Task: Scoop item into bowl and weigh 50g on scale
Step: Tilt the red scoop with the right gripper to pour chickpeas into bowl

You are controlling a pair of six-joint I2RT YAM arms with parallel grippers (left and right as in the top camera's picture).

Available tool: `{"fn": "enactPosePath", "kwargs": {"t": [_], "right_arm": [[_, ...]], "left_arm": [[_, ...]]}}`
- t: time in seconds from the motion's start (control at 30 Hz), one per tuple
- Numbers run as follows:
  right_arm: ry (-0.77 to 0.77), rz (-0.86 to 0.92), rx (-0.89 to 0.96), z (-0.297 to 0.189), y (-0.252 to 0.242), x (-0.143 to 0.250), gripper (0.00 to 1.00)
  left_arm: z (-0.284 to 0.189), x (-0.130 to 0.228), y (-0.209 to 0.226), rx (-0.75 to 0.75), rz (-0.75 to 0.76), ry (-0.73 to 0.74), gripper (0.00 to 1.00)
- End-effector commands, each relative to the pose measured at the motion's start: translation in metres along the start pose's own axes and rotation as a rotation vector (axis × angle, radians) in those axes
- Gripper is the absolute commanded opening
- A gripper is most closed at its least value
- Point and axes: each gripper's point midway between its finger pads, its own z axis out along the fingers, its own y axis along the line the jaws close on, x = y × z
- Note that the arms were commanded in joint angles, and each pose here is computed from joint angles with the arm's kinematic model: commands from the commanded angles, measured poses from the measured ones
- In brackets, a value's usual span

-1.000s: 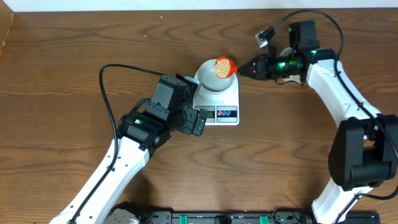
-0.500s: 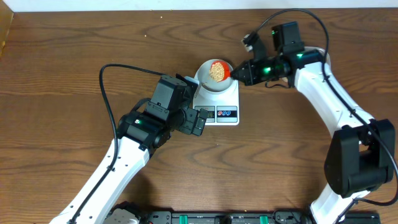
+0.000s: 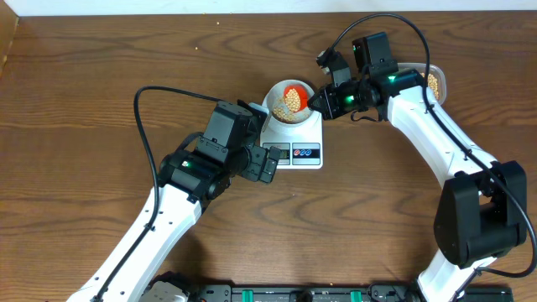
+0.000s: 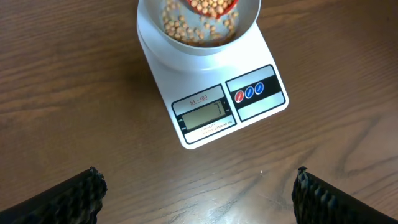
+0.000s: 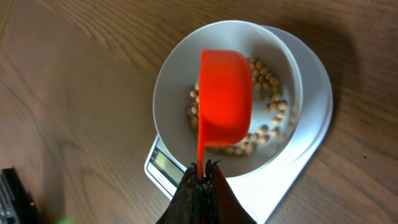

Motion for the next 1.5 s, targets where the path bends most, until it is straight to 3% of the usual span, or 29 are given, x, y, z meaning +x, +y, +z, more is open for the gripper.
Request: {"fn": "enactPosePath", "kwargs": {"t": [0.0,0.5,1.47], "right_arm": [[-0.028,-0.070,0.001,-0.010,0.011,-0.008,0.01],[-0.047,-0.172,0.144,-0.021,0.012,-0.014,0.01],[-0.040,-0.262,0.143,-0.020,0.013,-0.014,0.01]], "left_arm": [[-0.002,0.002,0.000,0.007,0.015,-0.001,0.98],[-0.002,0.002,0.000,0.007,0.015,-0.002,0.98],[-0.002,0.002,0.000,0.007,0.015,-0.002,0.98]]}}
